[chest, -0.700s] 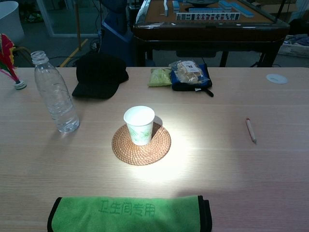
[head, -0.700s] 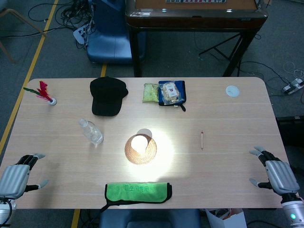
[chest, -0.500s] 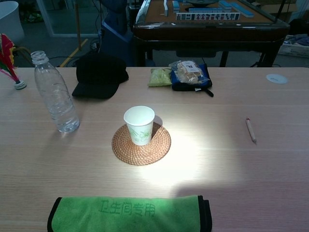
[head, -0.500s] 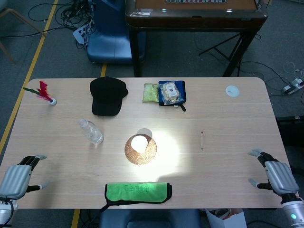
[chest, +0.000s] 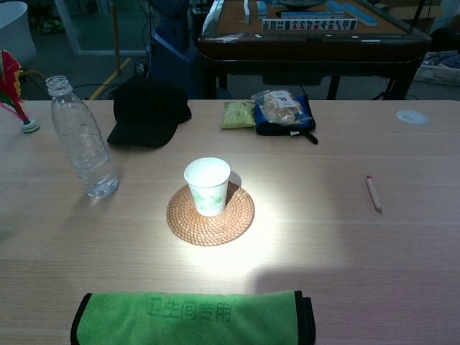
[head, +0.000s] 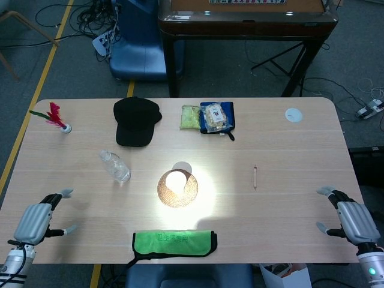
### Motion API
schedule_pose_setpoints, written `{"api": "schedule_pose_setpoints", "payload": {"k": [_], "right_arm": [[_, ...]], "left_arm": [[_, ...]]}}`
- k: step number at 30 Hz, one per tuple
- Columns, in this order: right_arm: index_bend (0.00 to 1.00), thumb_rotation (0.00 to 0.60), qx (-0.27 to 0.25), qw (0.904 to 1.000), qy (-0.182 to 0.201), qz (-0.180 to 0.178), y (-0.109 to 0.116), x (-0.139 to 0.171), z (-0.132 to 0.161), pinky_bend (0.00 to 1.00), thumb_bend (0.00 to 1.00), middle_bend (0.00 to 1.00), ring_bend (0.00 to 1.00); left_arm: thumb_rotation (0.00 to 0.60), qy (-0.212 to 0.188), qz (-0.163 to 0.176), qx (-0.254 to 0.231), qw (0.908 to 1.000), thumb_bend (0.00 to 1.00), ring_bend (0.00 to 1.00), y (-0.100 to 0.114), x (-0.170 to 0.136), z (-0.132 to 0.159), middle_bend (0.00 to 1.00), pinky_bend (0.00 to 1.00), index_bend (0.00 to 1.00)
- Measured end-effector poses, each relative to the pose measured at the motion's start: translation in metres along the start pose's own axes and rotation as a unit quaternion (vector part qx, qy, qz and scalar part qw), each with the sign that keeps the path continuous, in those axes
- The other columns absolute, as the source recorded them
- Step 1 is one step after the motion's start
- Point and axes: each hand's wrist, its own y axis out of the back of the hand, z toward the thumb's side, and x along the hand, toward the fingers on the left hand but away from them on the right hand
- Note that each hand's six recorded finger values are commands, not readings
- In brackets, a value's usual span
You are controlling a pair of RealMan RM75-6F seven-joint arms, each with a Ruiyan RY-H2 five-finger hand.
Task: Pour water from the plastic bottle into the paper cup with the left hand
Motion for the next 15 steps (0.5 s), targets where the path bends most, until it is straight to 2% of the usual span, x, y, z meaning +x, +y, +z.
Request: {"api": "schedule_pose_setpoints", "payload": {"k": [7,11,15], "right_arm": [[0.25,0.6,-0.001,1.0,-0.008,-0.004,0.004,-0.001,-0.005,0.37,0.2,0.18,0.19],[0.26,0.6,-0.001,0.9999,-0.012,-0.005,0.005,-0.001,-0.008,0.37,0.2,0.19,0.19],[0.29,0.6,-0.002,0.9999,-0.013,-0.003,0.005,-0.002,-0.009,0.37,0.2,0.19,0.19]], "left_arm": [[0.6,0.014,-0.005,-0.057,0.9982,0.0,0.17,-0.008,0.034,0.0,0.13,0.46,0.04],[0.6,0.022,-0.028,-0.064,0.9973,0.0,0.09,-0.014,0.046,-0.002,0.05,0.39,0.0],[0.6,0.027,-0.045,-0.084,0.9951,0.0,0.08,-0.017,0.062,0.001,0.04,0.37,0.0]]}}
